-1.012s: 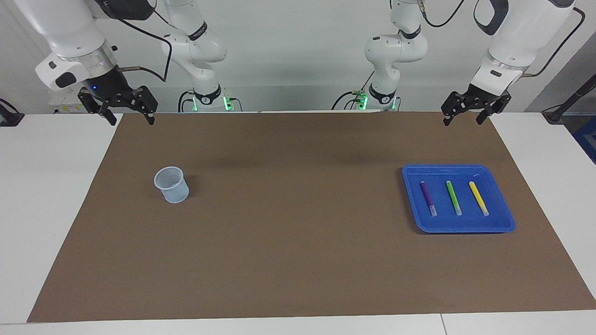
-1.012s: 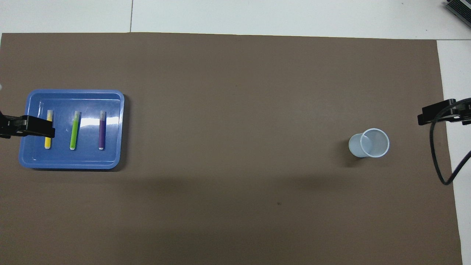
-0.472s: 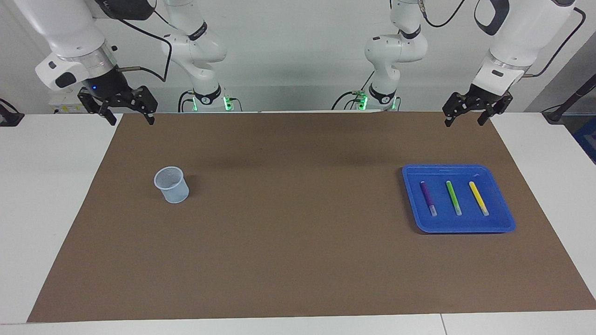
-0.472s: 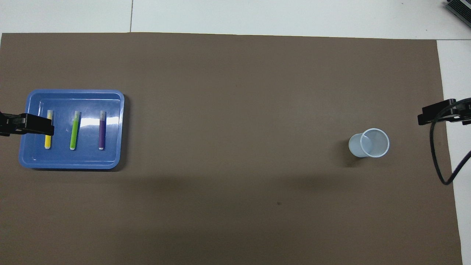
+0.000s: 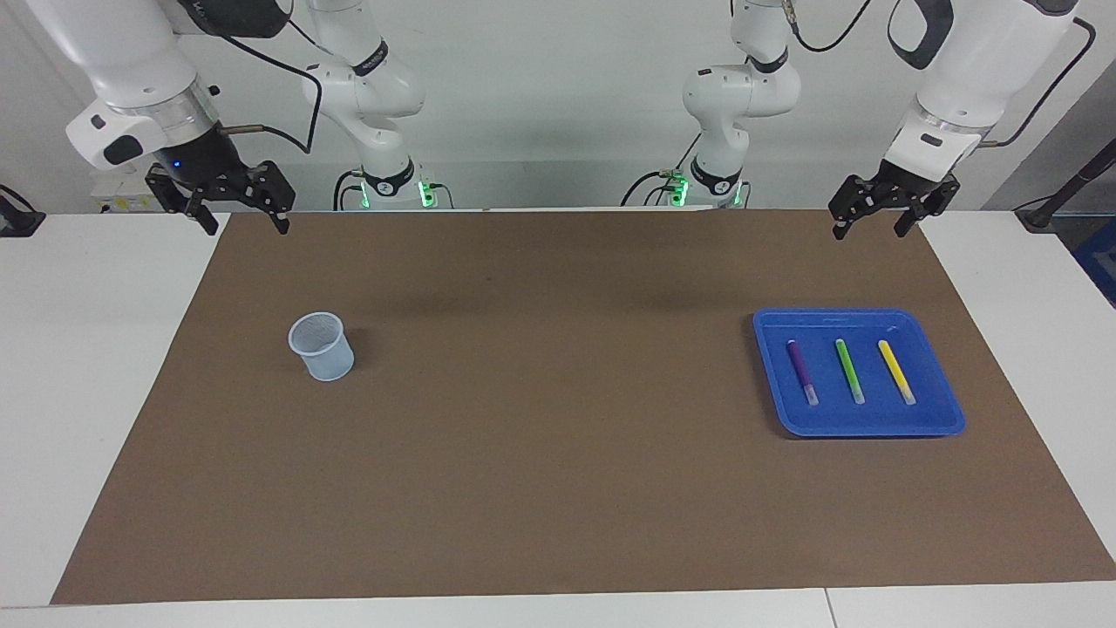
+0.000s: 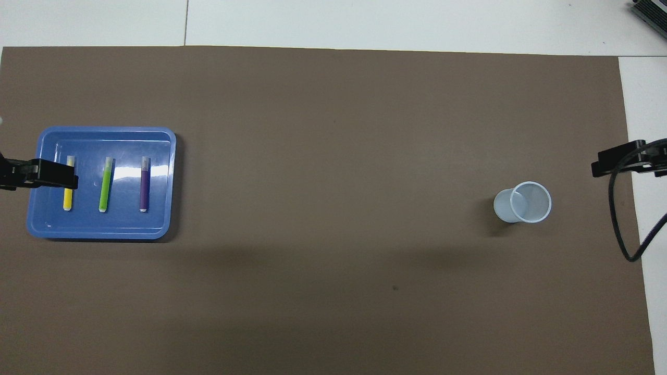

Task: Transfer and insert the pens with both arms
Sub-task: 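Reach the left gripper down to the purple pen in the tray, then lift the purple pen with the left gripper while the right gripper approaches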

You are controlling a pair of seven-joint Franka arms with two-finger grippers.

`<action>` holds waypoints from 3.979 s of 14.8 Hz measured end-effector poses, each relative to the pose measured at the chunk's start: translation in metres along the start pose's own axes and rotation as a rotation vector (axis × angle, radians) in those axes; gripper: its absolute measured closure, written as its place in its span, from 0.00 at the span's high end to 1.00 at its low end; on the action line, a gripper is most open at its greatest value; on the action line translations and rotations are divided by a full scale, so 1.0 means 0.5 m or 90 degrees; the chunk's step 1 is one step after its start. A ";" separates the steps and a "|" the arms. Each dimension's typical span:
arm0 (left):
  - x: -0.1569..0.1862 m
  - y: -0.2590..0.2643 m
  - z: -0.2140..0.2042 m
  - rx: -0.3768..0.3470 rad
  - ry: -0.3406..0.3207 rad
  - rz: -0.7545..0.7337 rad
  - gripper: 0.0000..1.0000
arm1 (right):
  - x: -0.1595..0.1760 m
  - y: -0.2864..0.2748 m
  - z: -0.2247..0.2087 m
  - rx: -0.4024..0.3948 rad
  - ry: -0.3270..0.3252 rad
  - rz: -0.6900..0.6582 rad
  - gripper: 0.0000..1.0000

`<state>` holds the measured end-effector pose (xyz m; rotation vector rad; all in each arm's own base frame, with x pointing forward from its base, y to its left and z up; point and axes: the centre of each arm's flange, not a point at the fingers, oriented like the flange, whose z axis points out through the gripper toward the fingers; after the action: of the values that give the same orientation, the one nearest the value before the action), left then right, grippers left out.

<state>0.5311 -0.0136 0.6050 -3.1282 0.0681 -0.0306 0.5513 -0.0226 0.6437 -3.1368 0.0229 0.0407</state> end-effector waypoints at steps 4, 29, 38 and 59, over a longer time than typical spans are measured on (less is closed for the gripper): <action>0.008 -0.014 0.044 0.000 0.011 -0.008 1.00 | 0.000 0.000 0.000 0.000 0.000 0.000 1.00; 0.177 -0.052 0.467 0.000 0.043 -0.023 1.00 | 0.002 -0.182 0.065 0.132 0.008 0.028 1.00; 0.160 -0.042 0.585 -0.003 0.033 -0.045 1.00 | -0.005 -0.255 0.090 0.197 -0.005 0.039 1.00; 0.151 -0.013 0.580 -0.004 0.002 -0.047 0.17 | -0.018 -0.401 0.105 0.263 0.009 0.130 1.00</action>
<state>0.6125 -0.0070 0.3165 -3.1364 -0.0480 -0.0368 0.5440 0.1785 0.5925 -2.7095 0.3099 0.0112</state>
